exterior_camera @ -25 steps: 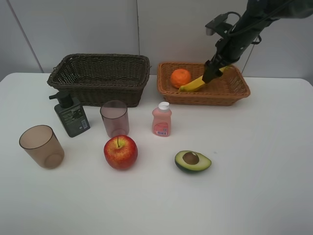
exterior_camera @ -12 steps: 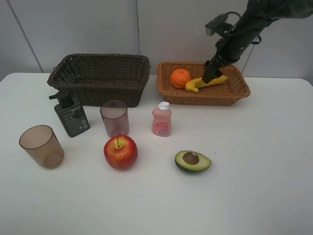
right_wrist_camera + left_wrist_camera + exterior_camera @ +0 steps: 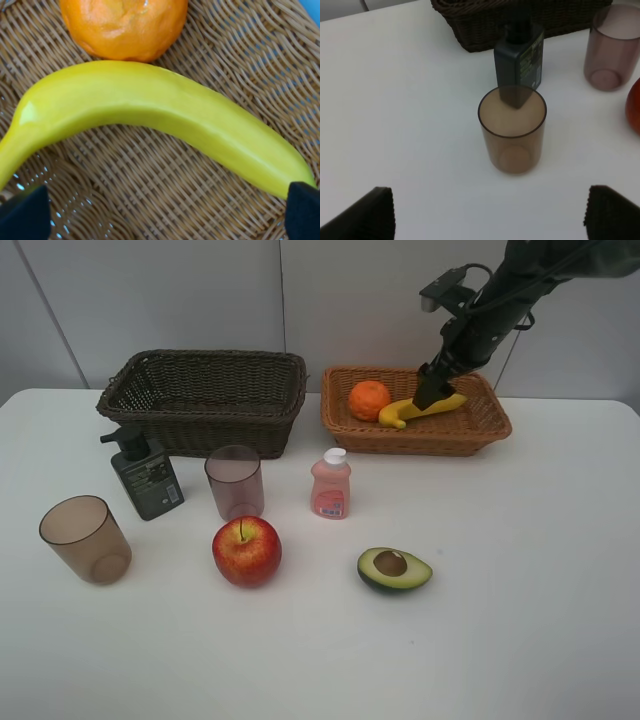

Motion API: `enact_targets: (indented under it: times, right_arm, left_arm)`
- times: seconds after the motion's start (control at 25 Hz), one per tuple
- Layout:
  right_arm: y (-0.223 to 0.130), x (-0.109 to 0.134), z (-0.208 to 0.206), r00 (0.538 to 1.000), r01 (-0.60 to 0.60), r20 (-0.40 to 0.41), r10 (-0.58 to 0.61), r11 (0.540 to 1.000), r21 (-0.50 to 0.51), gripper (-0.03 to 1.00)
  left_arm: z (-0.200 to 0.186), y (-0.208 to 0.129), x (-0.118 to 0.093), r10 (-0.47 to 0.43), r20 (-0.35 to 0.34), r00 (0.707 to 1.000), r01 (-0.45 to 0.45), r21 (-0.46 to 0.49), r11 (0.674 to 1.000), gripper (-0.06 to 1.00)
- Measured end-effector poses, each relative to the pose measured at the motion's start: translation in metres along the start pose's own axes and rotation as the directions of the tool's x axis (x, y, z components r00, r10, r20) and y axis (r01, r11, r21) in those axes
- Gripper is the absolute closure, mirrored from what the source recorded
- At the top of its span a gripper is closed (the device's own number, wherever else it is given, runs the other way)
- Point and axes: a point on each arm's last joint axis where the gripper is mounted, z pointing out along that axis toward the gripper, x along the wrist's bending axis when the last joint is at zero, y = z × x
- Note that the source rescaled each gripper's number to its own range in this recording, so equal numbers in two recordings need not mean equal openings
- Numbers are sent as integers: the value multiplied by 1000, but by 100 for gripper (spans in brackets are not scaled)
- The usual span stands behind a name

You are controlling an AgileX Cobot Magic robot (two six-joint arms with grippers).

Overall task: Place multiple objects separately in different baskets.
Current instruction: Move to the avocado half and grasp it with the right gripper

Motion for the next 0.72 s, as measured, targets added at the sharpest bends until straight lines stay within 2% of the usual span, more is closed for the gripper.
enact_targets:
  times: [0.32, 0.56, 0.72]
  right_arm:
    - [1, 0, -6, 1000, 1, 7, -1, 1000, -8, -3]
    - [8, -1, -37, 999, 10, 42, -9, 999, -45, -3]
    - [11, 6, -51, 999, 27, 26, -26, 999, -37, -3]
  left_arm:
    - [0, 0, 0, 0, 0, 1000, 0, 0, 1000, -6]
    - [0, 0, 0, 0, 0, 1000, 0, 0, 1000, -6]
    - [0, 0, 0, 0, 0, 1000, 0, 0, 1000, -6]
